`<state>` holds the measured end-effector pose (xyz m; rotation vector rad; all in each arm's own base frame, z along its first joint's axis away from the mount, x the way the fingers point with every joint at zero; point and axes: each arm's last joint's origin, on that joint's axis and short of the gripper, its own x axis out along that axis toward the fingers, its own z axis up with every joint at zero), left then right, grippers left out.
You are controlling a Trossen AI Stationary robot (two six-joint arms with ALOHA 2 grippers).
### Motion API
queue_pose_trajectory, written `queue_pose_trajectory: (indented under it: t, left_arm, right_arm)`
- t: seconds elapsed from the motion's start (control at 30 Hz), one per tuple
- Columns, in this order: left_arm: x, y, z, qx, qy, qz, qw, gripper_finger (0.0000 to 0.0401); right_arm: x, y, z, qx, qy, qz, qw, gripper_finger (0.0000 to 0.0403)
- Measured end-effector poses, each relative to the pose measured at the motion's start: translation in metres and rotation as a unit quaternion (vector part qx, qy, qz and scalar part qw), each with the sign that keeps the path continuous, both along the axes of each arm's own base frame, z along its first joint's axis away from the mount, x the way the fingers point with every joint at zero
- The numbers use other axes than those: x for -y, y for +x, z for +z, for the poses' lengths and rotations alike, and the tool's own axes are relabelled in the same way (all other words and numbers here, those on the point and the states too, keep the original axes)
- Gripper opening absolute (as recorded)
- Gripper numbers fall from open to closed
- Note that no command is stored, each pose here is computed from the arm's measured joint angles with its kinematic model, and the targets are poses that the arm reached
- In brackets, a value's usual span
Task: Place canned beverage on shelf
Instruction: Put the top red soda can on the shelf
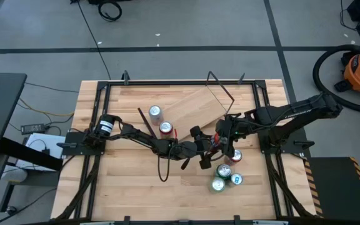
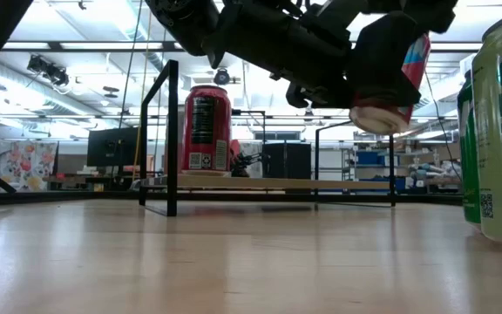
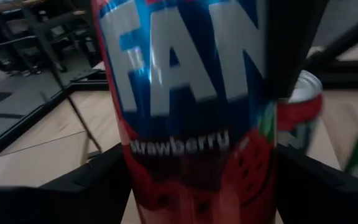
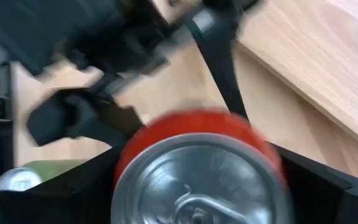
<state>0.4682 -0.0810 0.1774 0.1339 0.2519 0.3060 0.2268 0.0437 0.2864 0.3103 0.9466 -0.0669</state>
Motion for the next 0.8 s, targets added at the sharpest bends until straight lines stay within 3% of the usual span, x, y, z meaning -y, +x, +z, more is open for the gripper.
queue_pose_trajectory:
  t: [0.2,0.33,0.57,0.8]
  left_arm:
    - [-0.001,0.000,-0.005,-0.015,-0.001,-0.002,1.000,0.0315]
    - [-0.002,0.001,-0.005,-0.012,-0.014,-0.023,1.000,0.0315]
    - [-0.006,0.003,-0.005,-0.015,-0.053,-0.119,0.991,0.0315]
    - [-0.023,0.007,-0.004,-0.014,-0.095,-0.186,0.978,0.0315]
  right_arm:
    - [0.001,0.004,0.032,0.058,-0.008,0.026,0.998,0.0376]
    - [-0.001,-0.004,0.050,0.077,-0.045,0.049,0.995,0.0374]
    - [-0.007,-0.023,0.054,0.067,-0.090,0.121,0.986,0.0372]
    - [-0.022,-0.028,0.043,0.060,-0.096,0.156,0.981,0.0372]
